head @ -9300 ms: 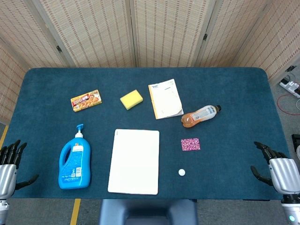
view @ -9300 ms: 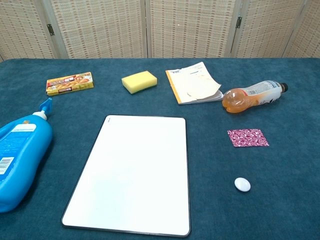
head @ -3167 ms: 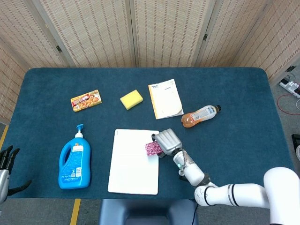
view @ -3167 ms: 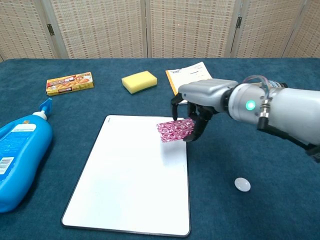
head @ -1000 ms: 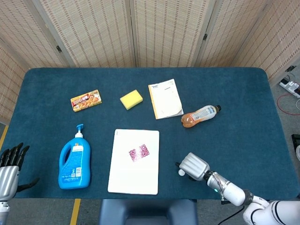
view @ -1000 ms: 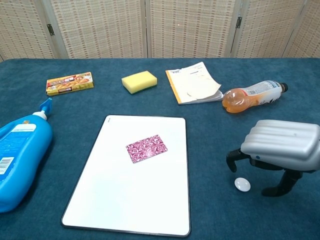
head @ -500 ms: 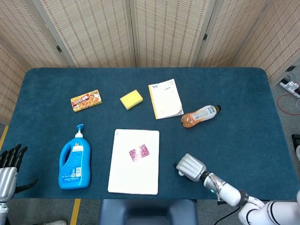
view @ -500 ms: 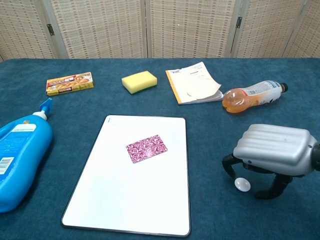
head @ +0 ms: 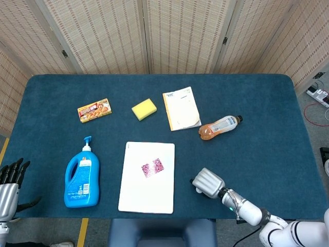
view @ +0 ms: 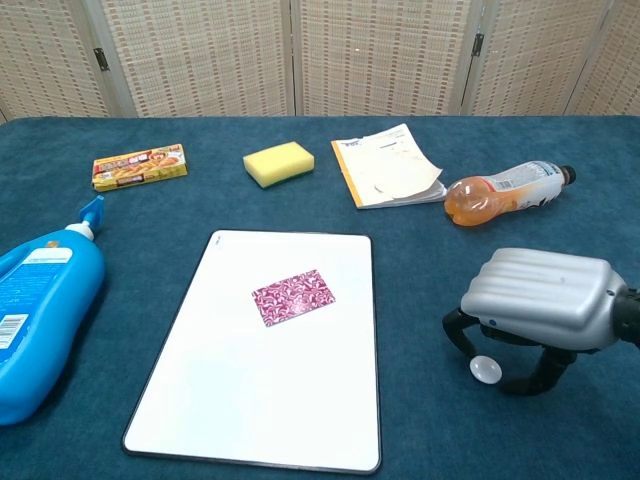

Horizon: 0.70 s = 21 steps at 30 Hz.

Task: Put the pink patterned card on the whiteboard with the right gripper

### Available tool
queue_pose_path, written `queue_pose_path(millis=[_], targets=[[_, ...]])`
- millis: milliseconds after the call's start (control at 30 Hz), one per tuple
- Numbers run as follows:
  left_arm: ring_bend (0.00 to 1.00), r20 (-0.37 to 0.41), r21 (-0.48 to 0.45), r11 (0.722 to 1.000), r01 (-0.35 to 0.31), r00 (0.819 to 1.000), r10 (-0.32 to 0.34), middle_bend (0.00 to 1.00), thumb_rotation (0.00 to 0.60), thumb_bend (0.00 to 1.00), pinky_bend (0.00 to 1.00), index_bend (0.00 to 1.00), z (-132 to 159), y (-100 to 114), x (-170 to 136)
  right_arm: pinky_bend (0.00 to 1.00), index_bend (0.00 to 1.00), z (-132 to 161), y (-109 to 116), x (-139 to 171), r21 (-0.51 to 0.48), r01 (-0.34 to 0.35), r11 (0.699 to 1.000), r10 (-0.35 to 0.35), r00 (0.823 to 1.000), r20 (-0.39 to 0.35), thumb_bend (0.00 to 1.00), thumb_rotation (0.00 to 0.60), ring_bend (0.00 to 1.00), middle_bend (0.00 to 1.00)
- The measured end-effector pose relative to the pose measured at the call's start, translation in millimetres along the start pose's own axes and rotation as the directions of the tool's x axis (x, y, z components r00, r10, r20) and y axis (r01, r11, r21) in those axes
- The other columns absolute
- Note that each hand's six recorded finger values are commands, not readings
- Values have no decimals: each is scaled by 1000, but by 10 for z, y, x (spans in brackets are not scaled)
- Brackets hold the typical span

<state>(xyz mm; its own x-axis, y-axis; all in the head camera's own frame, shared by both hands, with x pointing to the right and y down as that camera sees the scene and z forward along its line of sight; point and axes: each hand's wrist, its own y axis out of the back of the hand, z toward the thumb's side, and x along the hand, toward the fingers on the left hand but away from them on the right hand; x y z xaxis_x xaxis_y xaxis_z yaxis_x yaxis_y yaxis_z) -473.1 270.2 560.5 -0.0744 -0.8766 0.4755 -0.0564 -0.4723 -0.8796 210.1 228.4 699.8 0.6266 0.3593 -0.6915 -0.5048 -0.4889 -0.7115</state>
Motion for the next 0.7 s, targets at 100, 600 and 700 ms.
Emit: queue_pose_path(millis=[100, 600, 700], targets=[[0, -1, -1, 1000, -1, 1000, 1, 0, 600, 174, 0, 46, 0, 2, -2, 997, 487, -3, 0, -5, 0, -3, 1000, 3, 1000, 3, 305, 536, 1000, 906], [0, -5, 3, 1000, -2, 1000, 2, 0, 600, 174, 0, 44, -16, 10, -19, 997, 519, -40, 131, -63, -23, 32, 999, -31, 999, 22, 330, 538, 1000, 906], [0, -5, 1, 1000, 1, 1000, -1, 0, 600, 174, 0, 44, -14, 0, -31, 997, 523, -49, 256, -121, -49, 56, 997, -55, 998, 25, 331, 537, 1000, 906]])
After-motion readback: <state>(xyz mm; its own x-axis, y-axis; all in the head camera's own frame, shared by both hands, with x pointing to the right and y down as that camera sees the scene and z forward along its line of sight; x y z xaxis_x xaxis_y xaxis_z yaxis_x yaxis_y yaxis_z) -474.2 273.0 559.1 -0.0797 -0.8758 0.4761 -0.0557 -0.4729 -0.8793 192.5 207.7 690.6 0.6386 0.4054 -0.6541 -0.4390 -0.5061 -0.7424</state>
